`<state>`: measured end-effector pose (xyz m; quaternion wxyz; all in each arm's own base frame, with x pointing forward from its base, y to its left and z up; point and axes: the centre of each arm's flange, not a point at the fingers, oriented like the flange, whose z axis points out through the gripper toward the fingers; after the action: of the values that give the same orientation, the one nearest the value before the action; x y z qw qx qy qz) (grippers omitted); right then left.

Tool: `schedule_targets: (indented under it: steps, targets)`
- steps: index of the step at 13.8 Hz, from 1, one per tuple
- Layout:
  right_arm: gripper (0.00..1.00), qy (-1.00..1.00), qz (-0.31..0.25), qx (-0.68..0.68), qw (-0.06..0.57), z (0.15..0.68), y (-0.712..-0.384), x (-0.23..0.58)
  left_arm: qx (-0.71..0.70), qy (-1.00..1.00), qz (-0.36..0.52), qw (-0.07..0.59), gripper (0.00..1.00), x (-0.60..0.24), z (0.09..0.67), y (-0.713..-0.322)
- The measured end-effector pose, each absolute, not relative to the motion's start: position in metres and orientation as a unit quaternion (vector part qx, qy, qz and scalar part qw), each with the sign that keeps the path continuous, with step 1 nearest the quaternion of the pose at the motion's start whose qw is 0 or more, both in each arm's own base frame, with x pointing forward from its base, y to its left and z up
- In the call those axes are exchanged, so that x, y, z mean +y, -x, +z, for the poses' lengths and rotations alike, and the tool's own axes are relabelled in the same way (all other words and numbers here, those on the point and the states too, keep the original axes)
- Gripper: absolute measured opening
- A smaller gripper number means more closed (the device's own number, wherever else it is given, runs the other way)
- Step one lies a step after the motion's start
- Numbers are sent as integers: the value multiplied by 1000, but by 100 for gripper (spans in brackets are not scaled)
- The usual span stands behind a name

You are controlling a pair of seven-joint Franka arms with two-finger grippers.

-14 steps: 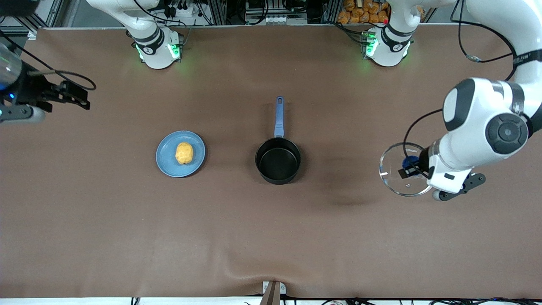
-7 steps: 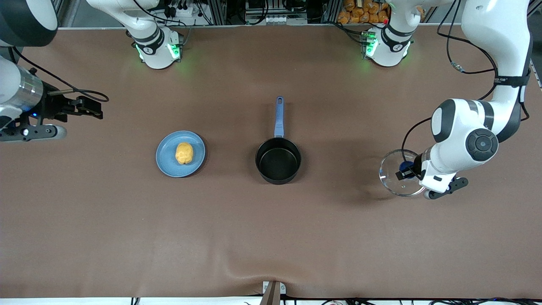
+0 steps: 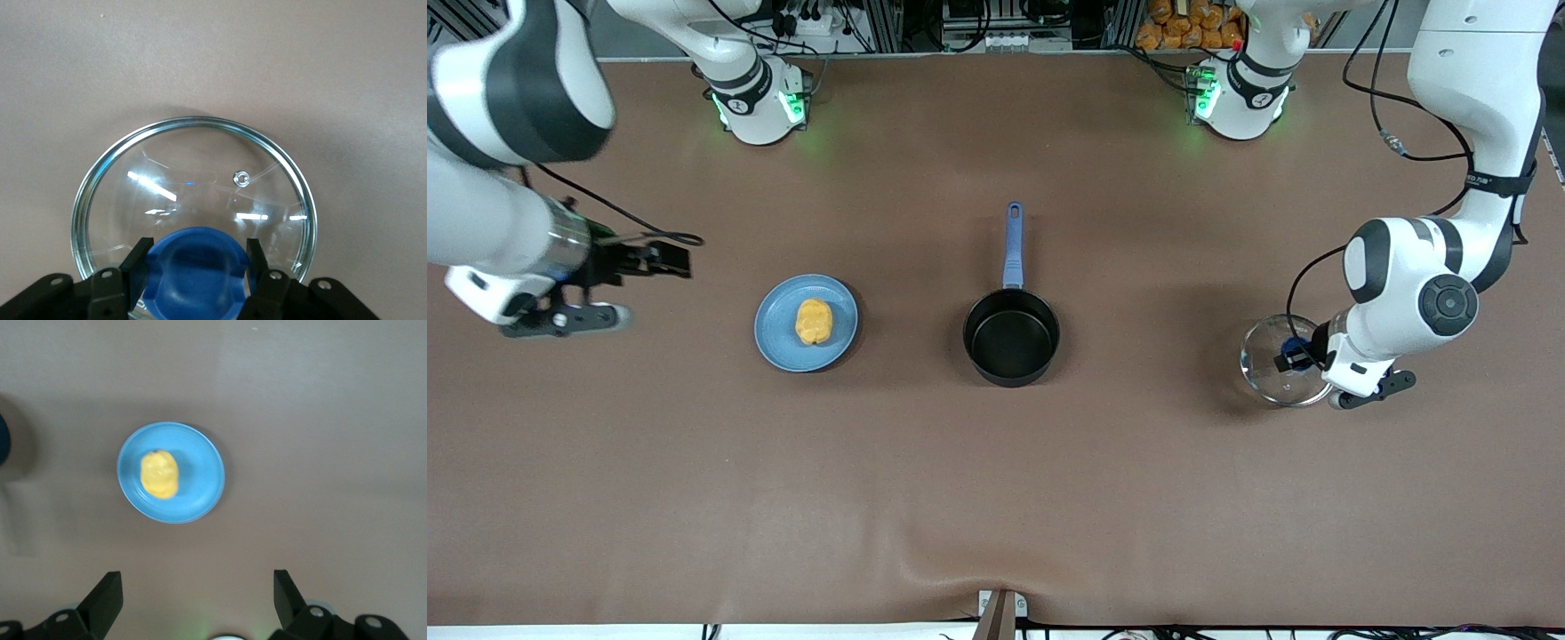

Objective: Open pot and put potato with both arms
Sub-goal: 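Set the lid on the table while the right gripper reaches the potato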

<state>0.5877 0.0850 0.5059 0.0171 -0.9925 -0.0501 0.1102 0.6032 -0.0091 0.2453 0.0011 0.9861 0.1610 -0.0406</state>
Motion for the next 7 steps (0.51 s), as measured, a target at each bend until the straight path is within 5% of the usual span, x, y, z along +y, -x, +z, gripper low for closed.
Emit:
schedule_targets:
  steps: [7]
  targets:
    - [100, 993, 96, -64, 28, 419, -578, 118, 158, -987, -15, 8, 61, -12, 231, -595]
